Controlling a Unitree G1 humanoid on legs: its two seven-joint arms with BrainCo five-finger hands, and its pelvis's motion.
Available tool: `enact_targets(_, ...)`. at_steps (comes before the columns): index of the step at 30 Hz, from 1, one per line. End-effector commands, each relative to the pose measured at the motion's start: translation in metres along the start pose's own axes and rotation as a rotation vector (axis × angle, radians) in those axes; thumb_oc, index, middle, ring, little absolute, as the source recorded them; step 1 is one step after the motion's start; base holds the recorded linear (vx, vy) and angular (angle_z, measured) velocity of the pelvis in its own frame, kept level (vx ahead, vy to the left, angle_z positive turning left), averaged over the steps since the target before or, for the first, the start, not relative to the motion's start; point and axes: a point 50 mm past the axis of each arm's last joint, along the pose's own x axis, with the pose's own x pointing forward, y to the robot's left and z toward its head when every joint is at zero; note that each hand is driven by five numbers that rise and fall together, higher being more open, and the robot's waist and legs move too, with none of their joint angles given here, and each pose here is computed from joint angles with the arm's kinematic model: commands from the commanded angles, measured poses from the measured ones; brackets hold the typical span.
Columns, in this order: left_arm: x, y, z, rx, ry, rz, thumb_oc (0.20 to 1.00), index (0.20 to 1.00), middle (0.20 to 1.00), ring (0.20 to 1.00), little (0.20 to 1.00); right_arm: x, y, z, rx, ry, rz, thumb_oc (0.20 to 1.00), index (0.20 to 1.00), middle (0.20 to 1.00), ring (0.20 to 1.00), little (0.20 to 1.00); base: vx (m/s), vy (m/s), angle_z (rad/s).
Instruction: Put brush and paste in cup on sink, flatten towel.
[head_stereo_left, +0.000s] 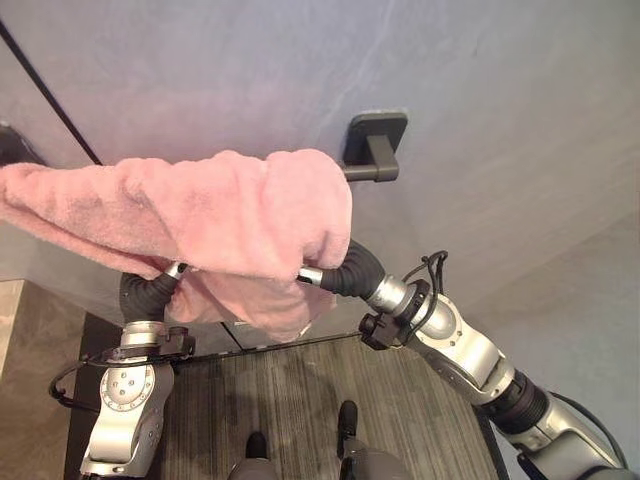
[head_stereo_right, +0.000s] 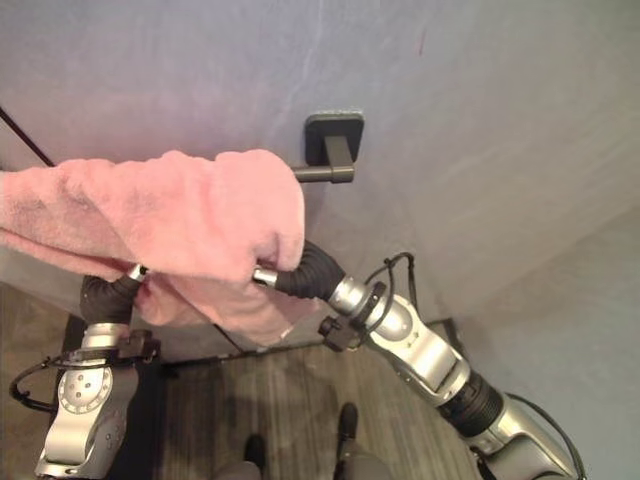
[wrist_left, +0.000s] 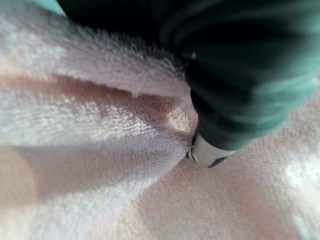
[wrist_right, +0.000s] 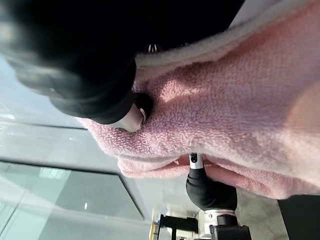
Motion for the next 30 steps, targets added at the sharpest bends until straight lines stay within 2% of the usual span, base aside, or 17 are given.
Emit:
enact_targets(1,0.008,-0.009,0.011,0.006,-0.064,-0.089,0.200,0.200,0.200,0.200,0.200,0.005,0.002,0.015,0.049,-0.122,-0.008,0.200,0.200,0.200,0.200,0.200,0.00,0.000,0.00)
enact_targets(5,0.006,-0.007,0.008,0.011,-0.047,-0.076,0.200,0.200,0.200,0.200,0.200,0.005,0.002,0.009,0.068,-0.101,-0.017,0.200,0.200,0.200,0.200,0.200,0.01,-0.004,0.00)
enact_targets(6,0.005,-0.004,0.006,0.028,-0.036,-0.065,0.200,0.200,0.200,0.200,0.200,0.005,0.002,0.005,0.076,-0.082,-0.019,1.000,1.000,1.000,1.000,1.000,0.00,0.000,0.00)
enact_targets(7,0.002,0.002,0.002,0.064,-0.011,-0.041,0.200,0.200,0.200,0.200,0.200,0.004,0.001,0.001,0.071,-0.066,-0.033,1.000,1.000,1.000,1.000,1.000,0.02,-0.031,0.02)
enact_targets(8,0.001,0.006,0.001,0.084,-0.002,-0.028,0.448,0.448,0.448,0.448,0.448,0.003,0.000,0.001,0.065,-0.063,-0.039,1.000,1.000,1.000,1.000,1.000,0.00,0.000,0.00)
enact_targets(9,-0.003,0.013,-0.004,0.144,0.031,-0.006,1.000,1.000,1.000,1.000,1.000,0.000,-0.001,-0.001,0.051,-0.049,-0.043,1.000,1.000,1.000,1.000,1.000,0.00,0.000,0.00)
enact_targets(14,-0.024,0.040,-0.018,0.365,0.158,0.026,1.000,1.000,1.000,1.000,1.000,-0.022,-0.017,-0.016,-0.064,0.062,-0.145,1.000,1.000,1.000,1.000,1.000,0.00,-0.007,0.06)
enact_targets(15,-0.036,0.054,-0.026,0.465,0.242,0.030,1.000,1.000,1.000,1.000,1.000,-0.044,-0.029,-0.030,-0.126,0.158,-0.231,1.000,1.000,1.000,1.000,1.000,0.00,0.008,0.19)
enact_targets(18,-0.053,0.073,-0.033,0.588,0.339,0.025,1.000,1.000,1.000,1.000,1.000,-0.084,-0.049,-0.045,-0.269,0.322,-0.359,1.000,1.000,1.000,1.000,1.000,0.00,0.006,0.07)
enact_targets(19,-0.053,0.073,-0.034,0.588,0.339,0.023,1.000,1.000,1.000,1.000,1.000,-0.085,-0.049,-0.045,-0.269,0.323,-0.361,1.000,1.000,1.000,1.000,1.000,0.00,0.000,0.00)
enact_targets(20,-0.065,0.085,-0.041,0.589,0.410,0.062,1.000,1.000,1.000,1.000,1.000,-0.114,-0.057,-0.054,-0.294,0.425,-0.459,1.000,1.000,1.000,1.000,1.000,0.00,0.000,0.00)
enact_targets(21,-0.072,0.090,-0.043,0.583,0.439,0.092,1.000,1.000,1.000,1.000,1.000,-0.128,-0.059,-0.053,-0.338,0.468,-0.494,1.000,1.000,1.000,1.000,1.000,0.00,0.000,0.00)
enact_targets(22,-0.072,0.089,-0.043,0.583,0.440,0.091,1.000,1.000,1.000,1.000,1.000,-0.128,-0.059,-0.053,-0.337,0.469,-0.495,1.000,1.000,1.000,1.000,1.000,0.00,0.000,0.00)
enact_targets(25,-0.084,0.102,-0.039,0.596,0.461,0.176,1.000,1.000,1.000,1.000,1.000,-0.167,-0.071,-0.045,-0.387,0.539,-0.652,1.000,1.000,1.000,1.000,1.000,0.00,-0.005,0.03)
enact_targets(27,-0.085,0.114,-0.028,0.641,0.419,0.251,1.000,1.000,1.000,1.000,1.000,-0.184,-0.083,-0.018,-0.536,0.487,-0.769,1.000,1.000,1.000,1.000,1.000,0.00,-0.007,0.20)
enact_targets(29,-0.074,0.120,-0.014,0.687,0.340,0.279,1.000,1.000,1.000,1.000,1.000,-0.186,-0.095,-0.001,-0.746,0.500,-0.755,1.000,1.000,1.000,1.000,1.000,0.00,-0.004,0.23)
enact_targets(30,-0.074,0.120,-0.014,0.687,0.340,0.279,1.000,1.000,1.000,1.000,1.000,-0.186,-0.095,-0.001,-0.749,0.500,-0.755,1.000,1.000,1.000,1.000,1.000,0.00,-0.009,0.06)
